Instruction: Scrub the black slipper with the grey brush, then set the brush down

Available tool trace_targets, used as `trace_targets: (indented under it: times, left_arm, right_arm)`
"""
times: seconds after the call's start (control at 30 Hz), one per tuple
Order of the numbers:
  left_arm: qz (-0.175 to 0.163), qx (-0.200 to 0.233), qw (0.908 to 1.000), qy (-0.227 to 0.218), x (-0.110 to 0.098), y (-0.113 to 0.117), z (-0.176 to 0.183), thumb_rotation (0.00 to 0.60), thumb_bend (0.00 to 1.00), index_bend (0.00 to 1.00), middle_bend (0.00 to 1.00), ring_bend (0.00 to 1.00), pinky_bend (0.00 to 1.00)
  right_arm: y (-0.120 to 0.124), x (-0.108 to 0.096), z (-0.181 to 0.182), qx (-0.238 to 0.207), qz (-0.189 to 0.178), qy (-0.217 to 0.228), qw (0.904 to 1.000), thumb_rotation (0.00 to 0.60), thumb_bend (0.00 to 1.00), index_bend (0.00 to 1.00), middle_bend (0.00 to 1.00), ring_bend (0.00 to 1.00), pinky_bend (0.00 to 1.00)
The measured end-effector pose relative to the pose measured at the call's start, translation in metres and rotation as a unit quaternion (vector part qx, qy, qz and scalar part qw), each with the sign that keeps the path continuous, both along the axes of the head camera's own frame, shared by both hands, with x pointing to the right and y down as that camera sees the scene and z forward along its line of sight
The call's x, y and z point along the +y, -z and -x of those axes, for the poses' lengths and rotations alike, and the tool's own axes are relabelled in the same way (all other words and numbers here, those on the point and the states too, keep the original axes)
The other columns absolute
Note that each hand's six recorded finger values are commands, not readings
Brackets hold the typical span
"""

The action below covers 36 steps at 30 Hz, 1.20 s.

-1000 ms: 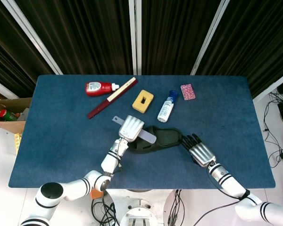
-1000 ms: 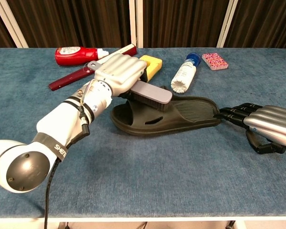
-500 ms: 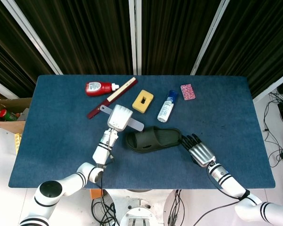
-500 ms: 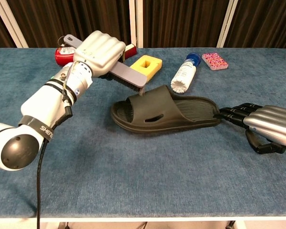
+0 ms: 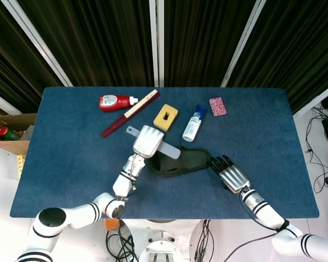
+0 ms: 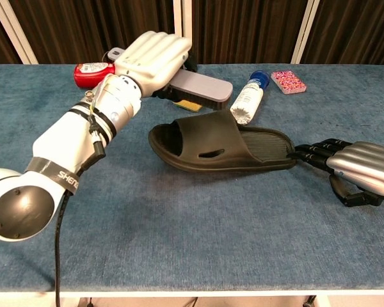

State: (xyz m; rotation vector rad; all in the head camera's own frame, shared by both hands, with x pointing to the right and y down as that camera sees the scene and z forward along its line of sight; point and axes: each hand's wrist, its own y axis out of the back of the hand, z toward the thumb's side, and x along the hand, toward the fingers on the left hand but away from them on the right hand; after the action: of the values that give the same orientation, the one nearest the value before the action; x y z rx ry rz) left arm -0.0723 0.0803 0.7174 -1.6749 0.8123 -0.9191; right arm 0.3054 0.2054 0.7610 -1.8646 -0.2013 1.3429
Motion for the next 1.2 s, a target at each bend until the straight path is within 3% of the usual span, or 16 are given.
trace_targets:
  times: [0.1,0.2,0.47,0.63,0.83,1.0,1.2]
  left_arm:
    - [-0.02,-0.015,0.9994,-0.026,0.008,0.004,-0.008,0.6,0.56,1.0,1.0,1.0,1.0]
    - [-0.049,-0.056,0.9956,-0.057,0.017,0.0,-0.012,0.6,0.56,1.0,1.0,1.0,1.0]
    - [-0.11,-0.151,0.9769,-0.104,0.022,-0.019,-0.007,0.6,0.56,1.0,1.0,1.0,1.0]
    - [-0.128,-0.176,0.9708,-0.101,0.013,-0.022,-0.001,0.6,0.56,1.0,1.0,1.0,1.0]
    - [-0.14,-0.207,0.9662,-0.062,-0.015,-0.022,0.021,0.6,0.56,1.0,1.0,1.0,1.0]
    - [-0.132,-0.205,0.9699,-0.012,-0.036,-0.017,0.042,0.6,0.56,1.0,1.0,1.0,1.0]
    - [-0.127,-0.153,0.9799,-0.012,-0.029,-0.005,0.034,0.6,0.56,1.0,1.0,1.0,1.0]
  right_arm:
    - [-0.001,0.0,0.001,-0.001,0.001,0.0,1.0,0.579,0.95,0.0,0.03,0.0,0.0]
    - [-0.001,0.001,0.0,-0.001,0.002,0.0,1.0,0.579,0.95,0.0,0.03,0.0,0.0]
    - [0.0,0.0,-0.001,-0.001,0.001,-0.003,1.0,0.579,0.95,0.0,0.03,0.0,0.0]
    - [-0.001,0.001,-0.001,-0.002,0.004,-0.004,1.0,0.579,0.95,0.0,0.03,0.0,0.0]
    - [-0.002,0.001,-0.001,-0.003,0.006,-0.003,1.0,0.58,0.96,0.0,0.03,0.0,0.0]
    - [0.0,0.0,-0.001,-0.005,0.004,-0.004,1.0,0.58,0.96,0.0,0.03,0.0,0.0]
    - [-0.001,0.0,-0.001,-0.005,0.005,-0.004,1.0,0.578,0.96,0.0,0.03,0.0,0.0]
